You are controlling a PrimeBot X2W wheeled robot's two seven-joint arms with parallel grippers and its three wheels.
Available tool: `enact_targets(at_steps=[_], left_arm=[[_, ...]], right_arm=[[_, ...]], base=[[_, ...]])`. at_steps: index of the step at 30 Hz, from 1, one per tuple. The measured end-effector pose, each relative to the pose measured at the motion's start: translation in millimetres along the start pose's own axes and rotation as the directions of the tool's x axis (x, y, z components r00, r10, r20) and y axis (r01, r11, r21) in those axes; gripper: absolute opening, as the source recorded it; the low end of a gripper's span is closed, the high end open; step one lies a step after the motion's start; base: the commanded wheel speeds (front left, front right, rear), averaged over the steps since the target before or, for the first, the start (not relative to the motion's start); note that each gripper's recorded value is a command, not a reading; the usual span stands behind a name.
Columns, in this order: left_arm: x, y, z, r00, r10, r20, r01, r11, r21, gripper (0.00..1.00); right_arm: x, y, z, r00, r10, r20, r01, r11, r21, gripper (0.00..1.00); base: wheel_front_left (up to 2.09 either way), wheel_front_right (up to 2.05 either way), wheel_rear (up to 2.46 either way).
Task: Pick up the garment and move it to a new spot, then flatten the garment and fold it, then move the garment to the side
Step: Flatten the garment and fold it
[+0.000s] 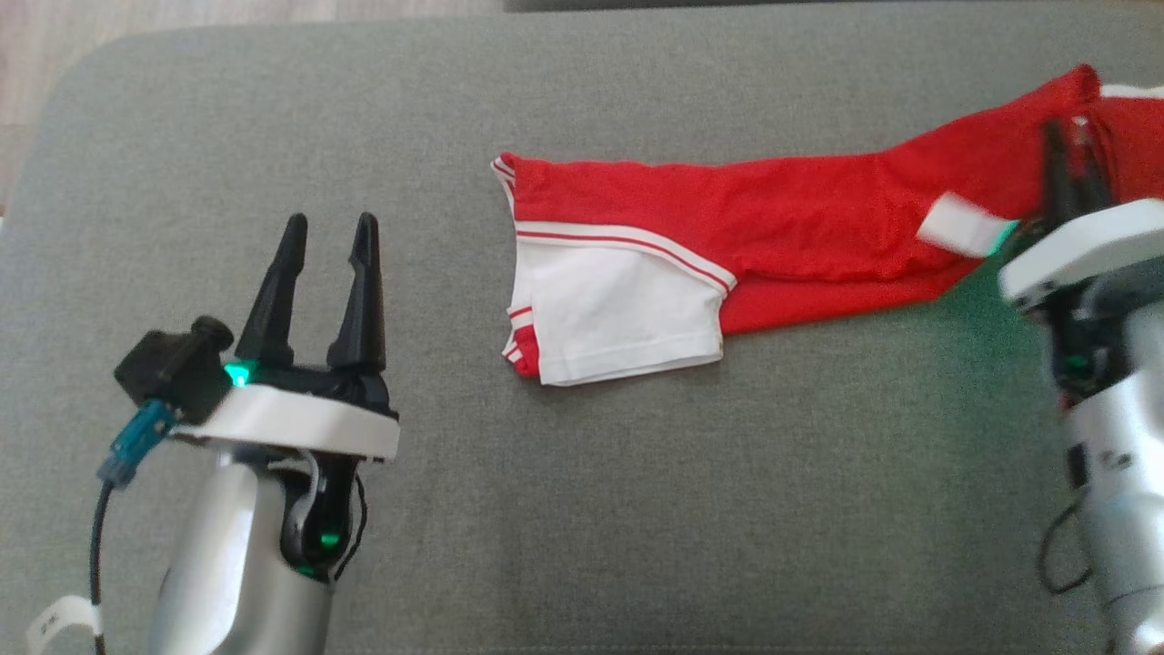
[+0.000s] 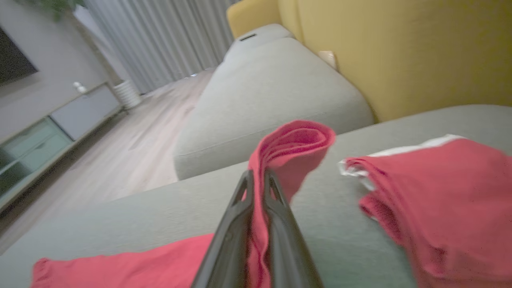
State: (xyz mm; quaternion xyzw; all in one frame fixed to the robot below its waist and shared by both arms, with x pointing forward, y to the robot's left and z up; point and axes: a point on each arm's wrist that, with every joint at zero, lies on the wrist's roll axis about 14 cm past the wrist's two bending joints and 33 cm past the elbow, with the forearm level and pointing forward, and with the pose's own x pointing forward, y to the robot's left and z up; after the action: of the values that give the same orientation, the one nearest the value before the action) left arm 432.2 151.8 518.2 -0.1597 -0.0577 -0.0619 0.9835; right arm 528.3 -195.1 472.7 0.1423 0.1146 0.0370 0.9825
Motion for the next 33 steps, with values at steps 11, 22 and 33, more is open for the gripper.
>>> enact_targets(at_steps=[11, 22, 33], left_arm=[[-31, 12, 16, 0.998, 0.053, 0.027, -0.053, 0.999, 0.004, 1.0], [-50, 33, 26, 0.992, 0.122, 0.043, -0.123, 0.992, 0.023, 1.0], [-67, 54, 25, 0.98, 0.195, 0.032, -0.196, 0.98, 0.029, 1.0]], right_arm=[[-27, 160, -31, 0.933, 0.354, -0.063, -0.351, 0.935, 0.059, 0.0], [-43, 232, -85, 0.828, 0.529, -0.185, -0.511, 0.849, 0.137, 0.0], [-44, 268, -130, 0.755, 0.592, -0.283, -0.563, 0.806, 0.183, 0.05]], base=[[0.0, 0.0, 0.0], [0.0, 0.0, 0.0], [0.0, 0.0, 0.0]])
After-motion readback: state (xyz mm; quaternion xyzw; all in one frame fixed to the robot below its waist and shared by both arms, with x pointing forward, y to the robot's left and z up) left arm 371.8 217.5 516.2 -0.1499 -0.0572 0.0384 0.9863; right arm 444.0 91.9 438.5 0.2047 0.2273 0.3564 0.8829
